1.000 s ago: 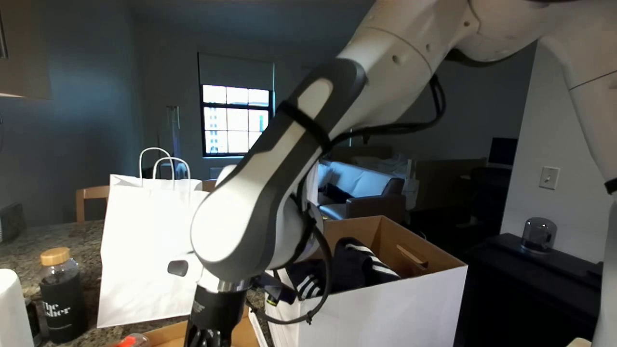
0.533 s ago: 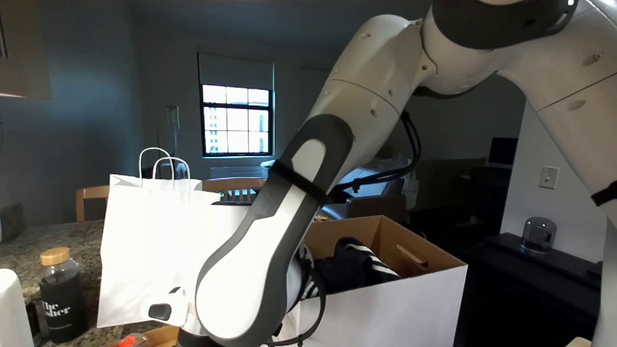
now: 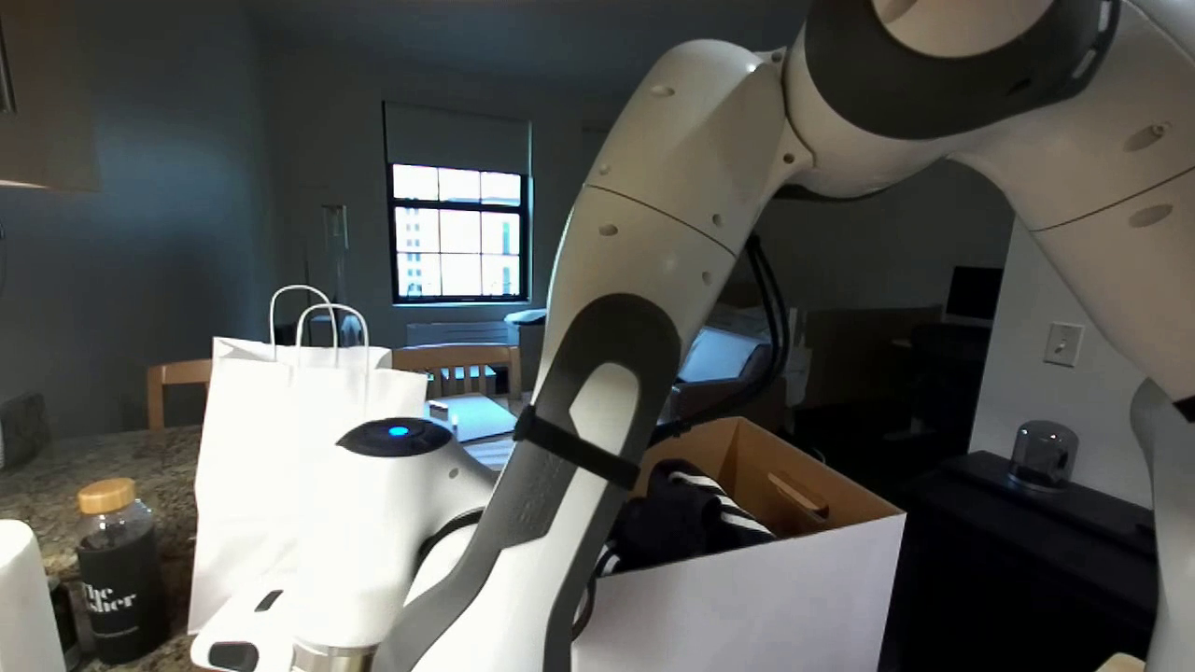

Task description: Pick up two bottles from the box and put them on the box cover

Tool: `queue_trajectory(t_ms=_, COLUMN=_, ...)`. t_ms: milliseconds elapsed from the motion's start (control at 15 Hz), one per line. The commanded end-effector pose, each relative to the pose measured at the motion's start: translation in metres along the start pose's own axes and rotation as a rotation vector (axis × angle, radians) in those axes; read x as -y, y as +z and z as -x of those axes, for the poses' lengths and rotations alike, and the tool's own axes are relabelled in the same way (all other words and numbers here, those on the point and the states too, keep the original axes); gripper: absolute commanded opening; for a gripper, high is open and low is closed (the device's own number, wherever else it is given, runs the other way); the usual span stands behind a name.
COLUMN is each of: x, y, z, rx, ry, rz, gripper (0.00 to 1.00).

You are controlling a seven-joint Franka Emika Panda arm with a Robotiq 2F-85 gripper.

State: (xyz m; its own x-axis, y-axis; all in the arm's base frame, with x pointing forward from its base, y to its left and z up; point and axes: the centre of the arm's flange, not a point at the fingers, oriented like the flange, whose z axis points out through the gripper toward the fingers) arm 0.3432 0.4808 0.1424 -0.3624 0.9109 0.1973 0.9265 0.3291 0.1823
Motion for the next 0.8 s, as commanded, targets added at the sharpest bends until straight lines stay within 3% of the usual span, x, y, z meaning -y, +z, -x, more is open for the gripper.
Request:
queue_trajectory(t_ms=0, x=-0.008, y=0.008, z=-0.018, rx=0.05, ry=-0.006, rz=0.076, gripper=0.98)
queue_trajectory(t_ms=400, x=-0.032, y=-0.009, z=-0.032, rx=0.085, ry=0.01, rz=0.183, gripper=1.0)
queue_trajectory(t_ms=733, x=-0.045, y=-0.028, z=-0.035, rx=0.195, ry=-0.016, rz=0.139, gripper=1.0)
